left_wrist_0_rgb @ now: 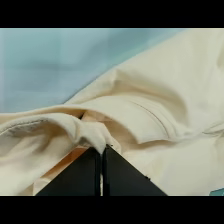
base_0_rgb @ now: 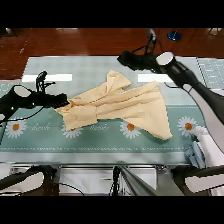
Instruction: Fold the shirts.
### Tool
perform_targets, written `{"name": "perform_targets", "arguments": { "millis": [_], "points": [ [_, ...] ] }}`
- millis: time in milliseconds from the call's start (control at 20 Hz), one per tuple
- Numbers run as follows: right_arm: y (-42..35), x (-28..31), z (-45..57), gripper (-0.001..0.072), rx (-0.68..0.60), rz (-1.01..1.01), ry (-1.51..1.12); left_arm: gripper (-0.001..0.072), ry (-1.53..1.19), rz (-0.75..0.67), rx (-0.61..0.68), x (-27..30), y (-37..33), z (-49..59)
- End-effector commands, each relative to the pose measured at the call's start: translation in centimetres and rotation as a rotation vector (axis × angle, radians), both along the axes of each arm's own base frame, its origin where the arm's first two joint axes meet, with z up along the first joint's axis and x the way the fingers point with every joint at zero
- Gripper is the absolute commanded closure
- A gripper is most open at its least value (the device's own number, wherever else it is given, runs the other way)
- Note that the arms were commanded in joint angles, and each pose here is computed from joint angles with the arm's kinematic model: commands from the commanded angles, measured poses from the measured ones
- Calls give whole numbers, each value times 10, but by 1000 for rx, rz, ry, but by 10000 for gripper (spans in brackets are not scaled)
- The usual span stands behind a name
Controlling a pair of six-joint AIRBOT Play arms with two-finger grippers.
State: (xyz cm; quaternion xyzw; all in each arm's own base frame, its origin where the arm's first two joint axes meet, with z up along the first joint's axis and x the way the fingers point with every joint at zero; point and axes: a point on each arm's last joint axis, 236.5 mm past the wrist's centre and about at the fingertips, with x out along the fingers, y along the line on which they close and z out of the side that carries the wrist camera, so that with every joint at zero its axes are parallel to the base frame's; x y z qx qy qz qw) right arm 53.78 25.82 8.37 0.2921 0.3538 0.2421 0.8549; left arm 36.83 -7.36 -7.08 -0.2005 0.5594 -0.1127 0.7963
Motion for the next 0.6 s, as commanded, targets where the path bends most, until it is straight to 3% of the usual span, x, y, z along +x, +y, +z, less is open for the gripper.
{"name": "perform_targets", "arguments": {
  "millis": [0, 300, 550],
  "points": [
    [-75, -13, 33, 297, -64, -16, 29, 675, 1, -11, 1, -1, -1, 0],
    [-285, -93, -24, 276, -334, -174, 451, 675, -6, -25, 7, -1, -1, 0],
    [-322, -101, -81, 170, -362, -198, 600, 675, -1, -27, 4, -2, -1, 0]
  ]
}}
